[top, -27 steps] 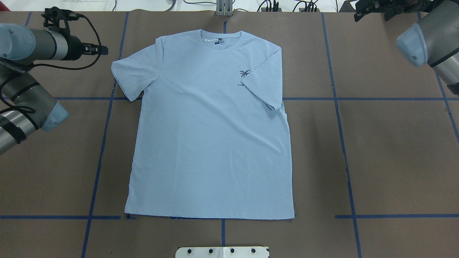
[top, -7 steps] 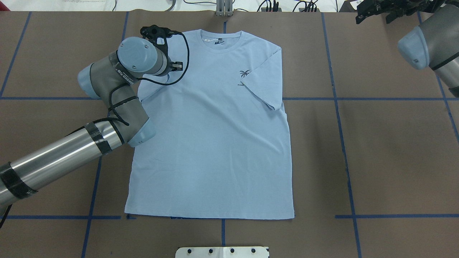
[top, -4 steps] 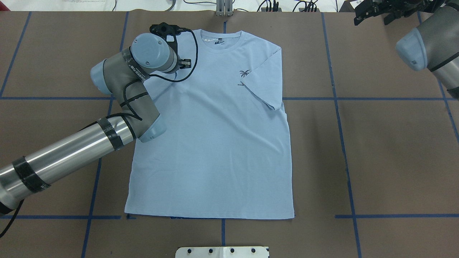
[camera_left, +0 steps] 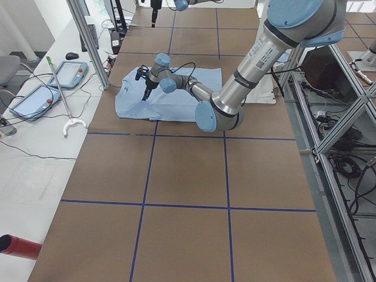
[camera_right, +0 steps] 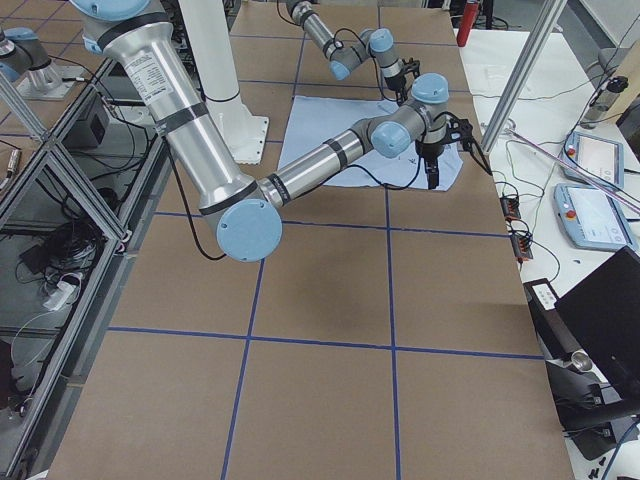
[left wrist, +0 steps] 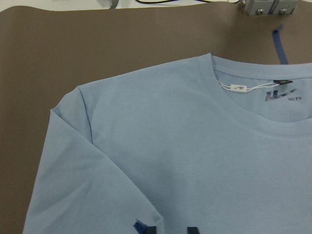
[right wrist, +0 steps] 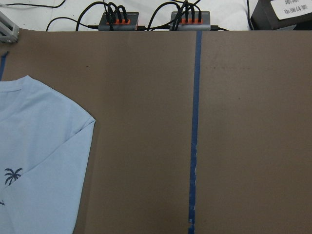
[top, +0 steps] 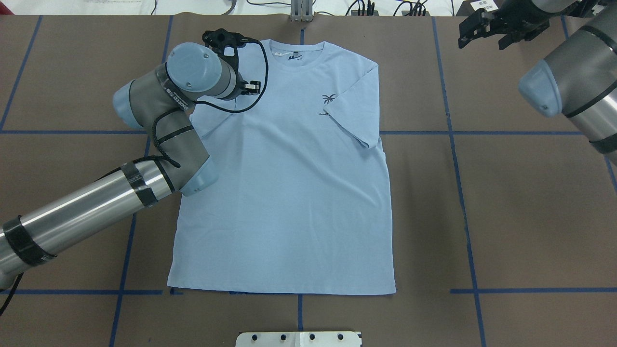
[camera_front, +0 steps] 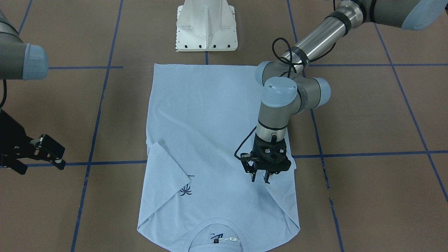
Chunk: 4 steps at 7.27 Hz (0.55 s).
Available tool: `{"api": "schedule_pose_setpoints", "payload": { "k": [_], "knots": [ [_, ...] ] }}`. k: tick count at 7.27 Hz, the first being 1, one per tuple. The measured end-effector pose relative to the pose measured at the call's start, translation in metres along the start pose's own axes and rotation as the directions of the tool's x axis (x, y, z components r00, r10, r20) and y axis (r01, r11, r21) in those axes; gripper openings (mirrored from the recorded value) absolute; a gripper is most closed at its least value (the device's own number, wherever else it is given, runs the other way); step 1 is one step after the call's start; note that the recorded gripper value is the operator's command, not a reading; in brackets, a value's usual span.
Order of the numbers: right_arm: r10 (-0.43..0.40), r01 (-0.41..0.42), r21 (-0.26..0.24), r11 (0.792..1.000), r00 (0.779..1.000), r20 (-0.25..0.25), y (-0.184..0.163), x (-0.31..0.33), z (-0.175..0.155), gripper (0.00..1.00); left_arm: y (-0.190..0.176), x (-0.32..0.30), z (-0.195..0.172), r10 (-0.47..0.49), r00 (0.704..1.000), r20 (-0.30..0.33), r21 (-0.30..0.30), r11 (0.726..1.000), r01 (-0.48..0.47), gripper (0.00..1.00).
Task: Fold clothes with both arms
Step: 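Move both grippers down to the shirt hem nearest the robot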
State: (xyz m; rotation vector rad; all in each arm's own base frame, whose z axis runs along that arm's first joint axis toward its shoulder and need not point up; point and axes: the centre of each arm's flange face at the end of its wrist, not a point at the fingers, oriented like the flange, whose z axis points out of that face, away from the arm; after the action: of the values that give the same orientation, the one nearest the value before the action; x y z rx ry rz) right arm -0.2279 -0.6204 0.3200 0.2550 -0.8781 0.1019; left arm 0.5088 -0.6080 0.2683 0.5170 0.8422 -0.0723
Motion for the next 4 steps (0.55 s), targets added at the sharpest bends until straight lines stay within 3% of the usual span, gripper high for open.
{"api": "schedule_pose_setpoints", "payload": {
  "k": [2, 4],
  "knots": [
    [0.108, -0.108, 0.024, 0.994, 0.994, 0.019, 0.078, -0.044, 0.001, 1.00, 0.020, -0.010, -0.041, 0.040, 0.997, -0.064, -0.017, 0.999, -0.042, 1.00],
    [0.186, -0.188, 0.026, 0.982, 0.981, 0.060, 0.153, -0.092, -0.002, 1.00, 0.033, -0.007, -0.066, 0.049, 0.996, -0.075, -0.032, 0.998, -0.051, 1.00]
  ]
}}
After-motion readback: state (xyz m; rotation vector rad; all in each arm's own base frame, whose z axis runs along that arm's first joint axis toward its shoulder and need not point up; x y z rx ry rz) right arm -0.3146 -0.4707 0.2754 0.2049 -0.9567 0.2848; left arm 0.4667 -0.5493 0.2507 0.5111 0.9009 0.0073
